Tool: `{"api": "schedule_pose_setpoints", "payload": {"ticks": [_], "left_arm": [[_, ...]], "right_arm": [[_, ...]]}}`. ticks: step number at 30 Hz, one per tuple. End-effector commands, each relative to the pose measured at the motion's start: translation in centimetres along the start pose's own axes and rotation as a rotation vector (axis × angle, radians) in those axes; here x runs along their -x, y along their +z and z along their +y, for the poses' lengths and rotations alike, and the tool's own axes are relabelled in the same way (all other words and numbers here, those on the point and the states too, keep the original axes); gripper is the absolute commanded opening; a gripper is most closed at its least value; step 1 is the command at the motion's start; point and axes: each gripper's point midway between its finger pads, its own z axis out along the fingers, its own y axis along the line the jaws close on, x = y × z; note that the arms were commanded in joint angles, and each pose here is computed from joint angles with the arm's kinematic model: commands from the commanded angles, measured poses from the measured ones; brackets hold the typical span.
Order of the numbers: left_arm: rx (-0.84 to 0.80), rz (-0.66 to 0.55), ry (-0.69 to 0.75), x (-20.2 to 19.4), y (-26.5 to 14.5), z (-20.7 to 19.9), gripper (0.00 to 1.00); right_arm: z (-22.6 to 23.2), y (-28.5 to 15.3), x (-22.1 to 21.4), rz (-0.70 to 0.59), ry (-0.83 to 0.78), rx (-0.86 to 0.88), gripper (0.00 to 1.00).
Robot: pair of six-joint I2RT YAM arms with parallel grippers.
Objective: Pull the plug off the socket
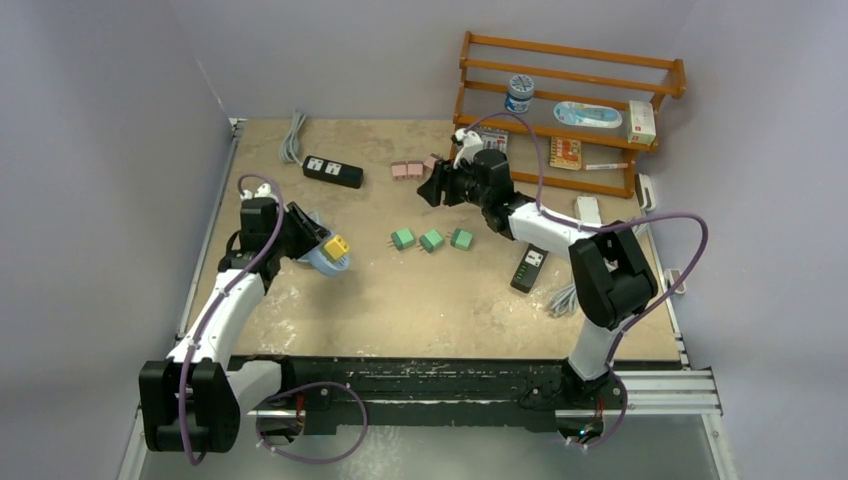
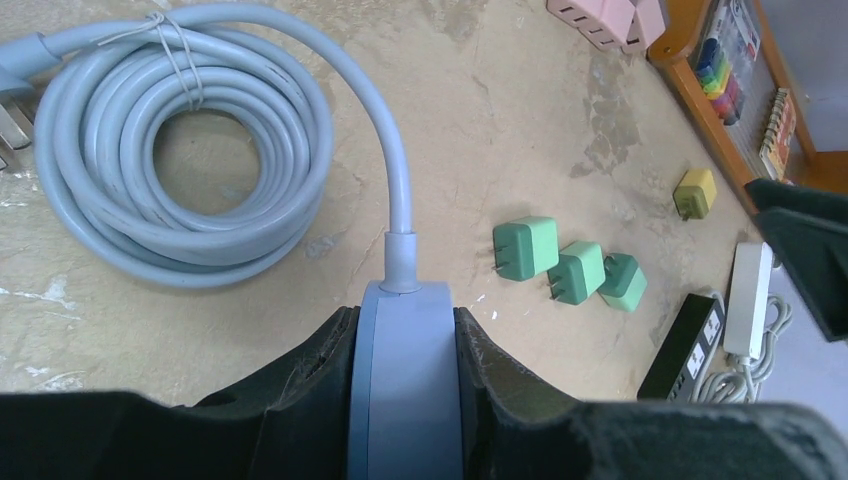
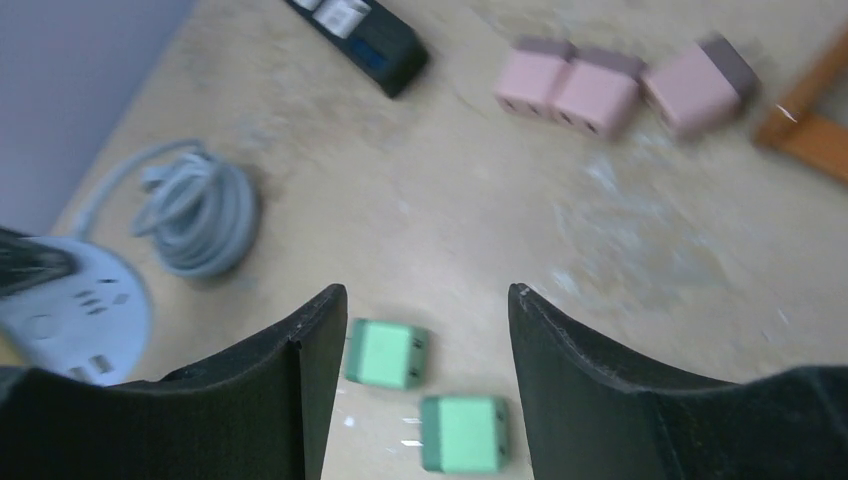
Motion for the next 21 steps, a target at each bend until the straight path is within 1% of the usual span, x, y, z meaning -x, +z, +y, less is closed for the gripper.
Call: {"api": "schedule_pose_setpoints", "payload": {"ticks": [1,3,7,12,14,17,21], "left_arm": [[-0.116,-0.110,0.017,3.0,-0.5,-3.7,0.00],[-0.114,-0.114,0.022,3.0,-0.4,-4.0,0.00],[-0.088,-0.119,0.022,3.0,-0.2,-3.8,0.00],[-0.006,-0.126,-0.001,3.1,0.4,-2.2,0.00],[-0.010,-0.123,-0.008,3.0,0.5,-2.3,0.00],[-0.018,-0.125,-0.013,3.2,0.5,-2.5,0.00],[-0.014,-0.131,-0.012,3.4,0.5,-2.6,0.00]], "right_arm": [[7.1,0.1,4.5,-0.091,-0.062,0.331,0.62],[9.1,0.3,4.7,-0.096,-0.053,0.409,0.62],[14.1,-0.2,4.2,-0.082,-0.083,0.541,0.62],[20.2,-1.8,0.7,-0.014,-0.170,0.748,0.62],[21.7,-2.3,-1.1,0.022,-0.213,0.812,0.63],[22.6,-3.2,-2.5,0.047,-0.234,0.886,0.65],[23.4,-3.2,-3.3,0.063,-0.275,0.901,0.71]]}}
